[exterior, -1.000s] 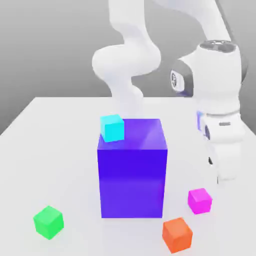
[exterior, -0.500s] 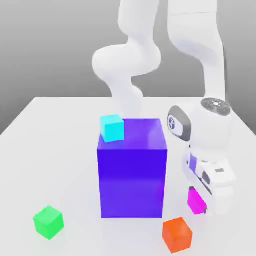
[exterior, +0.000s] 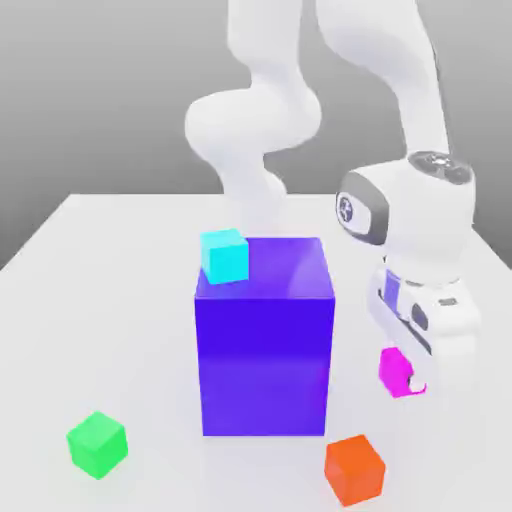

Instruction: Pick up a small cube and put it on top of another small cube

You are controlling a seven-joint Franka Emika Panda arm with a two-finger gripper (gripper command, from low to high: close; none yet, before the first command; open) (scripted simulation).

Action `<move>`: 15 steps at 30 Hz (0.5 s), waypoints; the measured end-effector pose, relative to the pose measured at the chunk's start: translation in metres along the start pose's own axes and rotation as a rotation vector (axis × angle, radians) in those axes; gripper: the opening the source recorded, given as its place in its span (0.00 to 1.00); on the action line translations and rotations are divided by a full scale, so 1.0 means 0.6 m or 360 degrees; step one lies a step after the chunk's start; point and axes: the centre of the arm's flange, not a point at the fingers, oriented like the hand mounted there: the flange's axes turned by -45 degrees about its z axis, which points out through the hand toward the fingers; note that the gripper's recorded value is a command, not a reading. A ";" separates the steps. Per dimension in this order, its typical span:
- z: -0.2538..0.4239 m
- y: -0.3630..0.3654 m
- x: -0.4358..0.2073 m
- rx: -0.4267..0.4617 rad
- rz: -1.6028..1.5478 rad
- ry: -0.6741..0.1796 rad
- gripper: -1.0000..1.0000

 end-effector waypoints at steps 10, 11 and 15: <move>-0.079 0.163 -0.183 -0.0244 0.0662 -0.0030 0.00; -0.091 0.176 -0.214 -0.0269 0.0698 -0.0040 0.00; -0.114 0.188 -0.338 -0.0274 0.0733 -0.0086 0.00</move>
